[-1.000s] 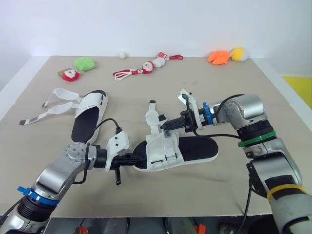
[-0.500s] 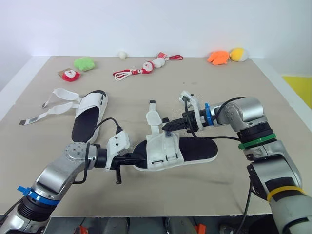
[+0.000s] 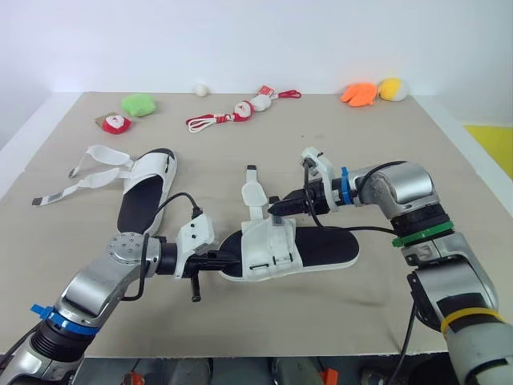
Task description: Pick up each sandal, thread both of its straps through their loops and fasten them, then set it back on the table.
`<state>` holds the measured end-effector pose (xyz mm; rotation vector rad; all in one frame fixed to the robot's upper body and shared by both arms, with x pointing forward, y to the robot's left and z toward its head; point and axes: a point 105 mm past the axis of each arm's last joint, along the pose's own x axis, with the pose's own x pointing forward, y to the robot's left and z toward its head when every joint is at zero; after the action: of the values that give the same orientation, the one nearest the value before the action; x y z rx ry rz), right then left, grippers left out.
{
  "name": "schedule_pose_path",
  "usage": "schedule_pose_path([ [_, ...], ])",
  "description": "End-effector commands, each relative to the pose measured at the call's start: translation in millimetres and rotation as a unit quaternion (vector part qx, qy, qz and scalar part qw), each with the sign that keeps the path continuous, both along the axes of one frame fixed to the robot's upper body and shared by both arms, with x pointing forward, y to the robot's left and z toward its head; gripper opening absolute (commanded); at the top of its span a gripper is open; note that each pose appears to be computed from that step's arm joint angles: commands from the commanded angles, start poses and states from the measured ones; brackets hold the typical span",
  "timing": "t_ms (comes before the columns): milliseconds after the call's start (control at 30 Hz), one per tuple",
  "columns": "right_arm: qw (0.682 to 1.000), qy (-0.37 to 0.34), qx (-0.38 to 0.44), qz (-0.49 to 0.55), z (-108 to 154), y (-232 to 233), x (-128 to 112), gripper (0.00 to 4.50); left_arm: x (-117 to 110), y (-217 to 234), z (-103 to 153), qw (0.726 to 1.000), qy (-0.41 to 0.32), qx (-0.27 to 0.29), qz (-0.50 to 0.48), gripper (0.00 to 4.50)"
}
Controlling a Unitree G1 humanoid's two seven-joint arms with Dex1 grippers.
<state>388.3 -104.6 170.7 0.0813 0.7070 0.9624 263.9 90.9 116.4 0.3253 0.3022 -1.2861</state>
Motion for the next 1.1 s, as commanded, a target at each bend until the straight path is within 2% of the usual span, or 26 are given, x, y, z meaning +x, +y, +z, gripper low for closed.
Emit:
schedule_pose_path([
  [33,0.995,0.029,0.085,-0.054,40.3,4.2,15.2,4.47,-0.3,-0.8,-1.8,1.0,0.0,0.003,0.001,0.0],
  [167,0.983,0.093,0.132,-0.086,39.3,14.5,20.6,4.47,1.1,-0.8,-1.2,1.0,-0.002,0.003,0.001,0.0],
  [367,0.971,0.131,0.163,-0.118,19.5,29.9,27.2,4.47,0.5,1.6,-2.7,1.0,-0.003,0.005,0.007,0.0],
  [667,0.957,0.145,0.214,-0.134,11.6,62.0,32.5,4.47,-0.4,3.3,-3.9,1.0,-0.004,0.005,0.012,0.0],
  [900,0.954,0.14,0.219,-0.147,6.0,76.3,35.6,4.47,-1.5,4.8,-4.5,1.0,-0.003,0.006,0.016,0.0],
  [1000,0.955,0.135,0.215,-0.153,3.0,78.9,37.2,3.65,-2.6,5.1,-4.8,1.0,-0.002,0.006,0.017,0.0],
  [1100,0.957,0.13,0.211,-0.152,1.2,80.1,37.5,2.2,-3.5,5.8,-5.0,1.0,-0.001,0.006,0.018,0.0],
])
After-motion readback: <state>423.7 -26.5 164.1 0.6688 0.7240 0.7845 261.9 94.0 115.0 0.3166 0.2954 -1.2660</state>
